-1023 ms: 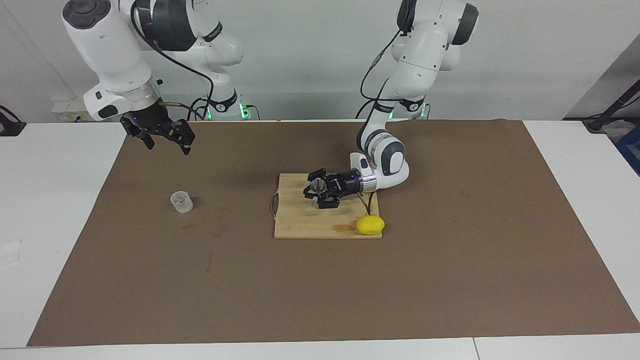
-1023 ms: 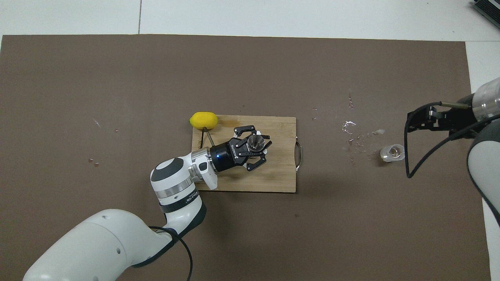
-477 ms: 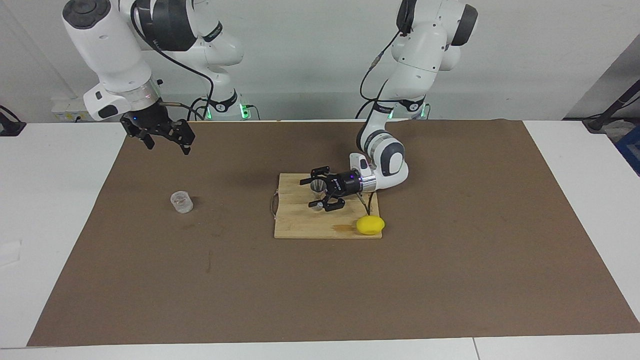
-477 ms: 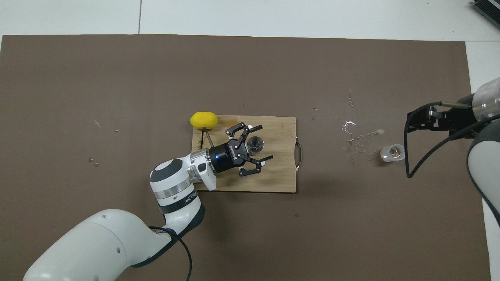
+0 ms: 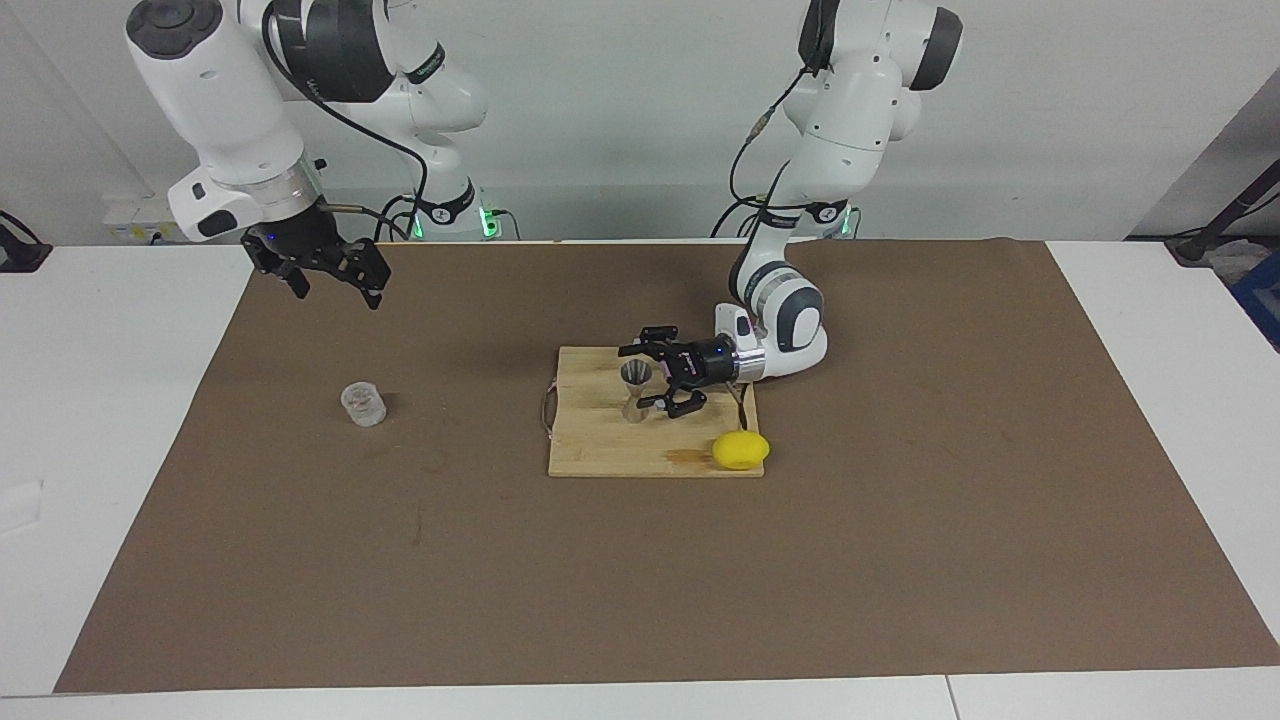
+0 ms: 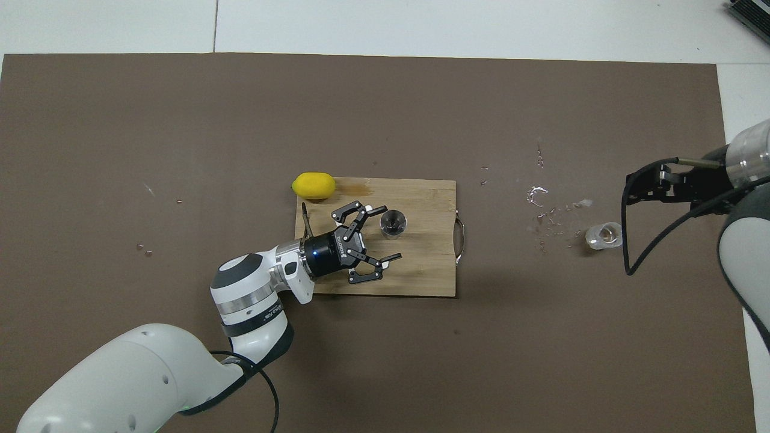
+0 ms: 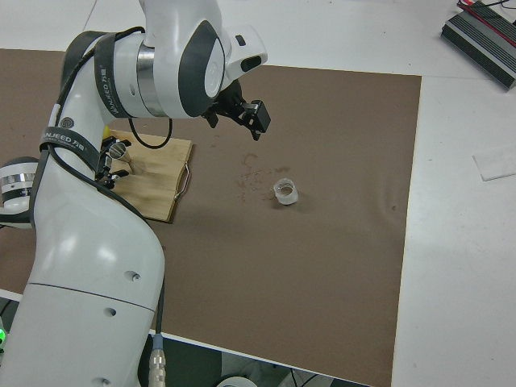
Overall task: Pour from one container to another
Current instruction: 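Lower the metal cup onto the board center and open the left gripper, then withdraw the left gripper while the right gripper moves toward the glass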
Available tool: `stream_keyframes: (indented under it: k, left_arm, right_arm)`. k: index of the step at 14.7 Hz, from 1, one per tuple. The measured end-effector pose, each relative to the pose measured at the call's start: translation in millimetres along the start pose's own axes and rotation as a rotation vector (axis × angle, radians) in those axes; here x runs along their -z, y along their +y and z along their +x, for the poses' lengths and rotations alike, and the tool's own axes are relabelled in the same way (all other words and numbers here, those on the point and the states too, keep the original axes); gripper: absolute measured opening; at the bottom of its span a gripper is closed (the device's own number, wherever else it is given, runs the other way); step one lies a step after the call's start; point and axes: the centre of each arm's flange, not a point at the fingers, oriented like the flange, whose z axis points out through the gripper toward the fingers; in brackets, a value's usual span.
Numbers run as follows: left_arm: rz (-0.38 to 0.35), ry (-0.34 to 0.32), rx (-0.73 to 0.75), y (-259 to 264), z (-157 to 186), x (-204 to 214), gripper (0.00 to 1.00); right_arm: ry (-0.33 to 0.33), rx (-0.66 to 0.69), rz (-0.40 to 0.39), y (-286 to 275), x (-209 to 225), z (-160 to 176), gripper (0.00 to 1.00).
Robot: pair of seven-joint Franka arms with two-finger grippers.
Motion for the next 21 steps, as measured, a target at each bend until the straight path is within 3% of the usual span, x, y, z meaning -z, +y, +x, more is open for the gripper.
stream_keyframes:
  k: [5, 8, 11, 14, 18, 21]
  left_arm:
    - [-0.035, -0.028, -0.033, 10.3, 39.2, 62.4, 1.0]
    - [-0.106, -0.057, -0.051, 10.6, 63.6, 99.5, 1.0]
    - [-0.191, -0.134, -0.047, -4.2, 101.7, 170.3, 1.0]
    - [-0.258, -0.207, -0.003, -9.2, 133.0, 254.5, 1.0]
    - [-0.355, -0.418, 0.057, -38.7, 212.1, 357.1, 1.0]
    - [-0.409, -0.667, 0.067, -66.8, 287.1, 389.3, 1.0]
  right_arm:
    - [-0.031, -0.001, -0.008, 1.4, -2.8, -3.3, 1.0]
    - [-0.035, -0.003, -0.009, 2.6, -3.0, -3.6, 1.0]
    - [-0.028, -0.019, -0.007, 3.4, -2.5, -2.5, 1.0]
    - [-0.028, -0.143, -0.009, 3.9, -6.1, -1.5, 1.0]
    - [-0.021, -0.345, 0.033, 5.9, -25.4, 12.6, 0.98]
    - [-0.068, -0.526, 0.111, 20.7, -52.1, 27.8, 0.96]
